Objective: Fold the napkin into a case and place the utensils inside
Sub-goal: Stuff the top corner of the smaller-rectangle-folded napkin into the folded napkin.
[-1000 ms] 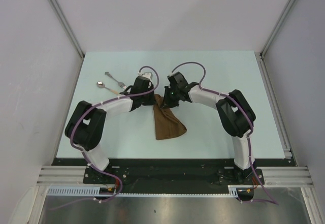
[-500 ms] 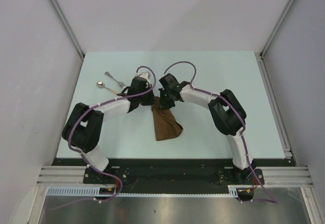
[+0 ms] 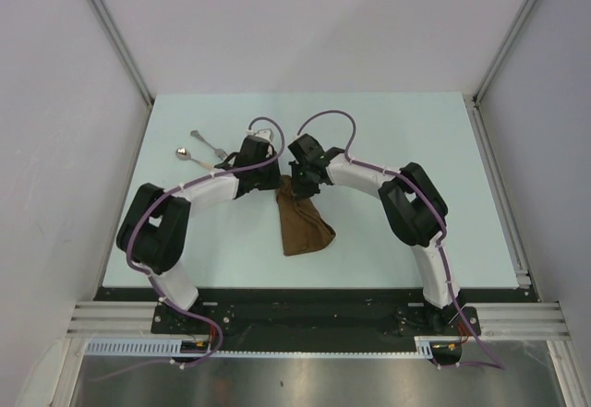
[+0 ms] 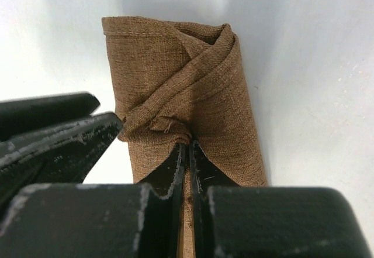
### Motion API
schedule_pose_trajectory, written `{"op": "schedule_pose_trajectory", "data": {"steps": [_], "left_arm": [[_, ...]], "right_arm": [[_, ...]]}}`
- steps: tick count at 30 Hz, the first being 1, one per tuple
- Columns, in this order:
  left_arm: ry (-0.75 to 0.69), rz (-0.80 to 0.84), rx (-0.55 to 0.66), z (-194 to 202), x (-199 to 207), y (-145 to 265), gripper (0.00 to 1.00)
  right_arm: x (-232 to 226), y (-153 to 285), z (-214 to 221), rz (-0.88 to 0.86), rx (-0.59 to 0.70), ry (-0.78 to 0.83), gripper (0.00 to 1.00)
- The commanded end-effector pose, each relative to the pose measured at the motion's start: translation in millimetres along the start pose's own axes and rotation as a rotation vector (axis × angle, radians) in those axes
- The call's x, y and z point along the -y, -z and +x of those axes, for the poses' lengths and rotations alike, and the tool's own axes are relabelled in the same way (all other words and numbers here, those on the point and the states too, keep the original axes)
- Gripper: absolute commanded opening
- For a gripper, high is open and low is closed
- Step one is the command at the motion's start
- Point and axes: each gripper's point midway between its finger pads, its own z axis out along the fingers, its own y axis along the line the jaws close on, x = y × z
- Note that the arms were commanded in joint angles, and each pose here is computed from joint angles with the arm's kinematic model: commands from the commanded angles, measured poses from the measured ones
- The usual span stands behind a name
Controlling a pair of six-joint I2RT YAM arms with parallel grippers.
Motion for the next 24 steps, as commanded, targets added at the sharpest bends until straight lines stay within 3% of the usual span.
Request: {"op": "schedule_pose_trajectory", "data": {"steps": [1,6,19,23,24], "left_arm": [[-0.016,-0.027,0.004,-13,-2,-4,0.29],[-0.022,-0.054,-0.050,-1,-9,-14,0.37],[-0.030,-0.072,-0.062,4,-14,-23,0.38],[-0.030,-0.074,-0.066,2,-13,-26,0.31],[-0.033,-0.073,-0.063,1,-13,-26,0.26]], "right_arm": [[-2,23,-13,-0.037,0.044,-0.016,0.00],[3,32,-21,-0.053,0.059,-0.037,0.00],[-2,35,-24,-0.129,0.066,-0.071,0.00],[-3,30,-22,-0.124,0.052,-0.074,0.00],[-3,29,-23,-0.122,0.054,-0.074,0.00]]}}
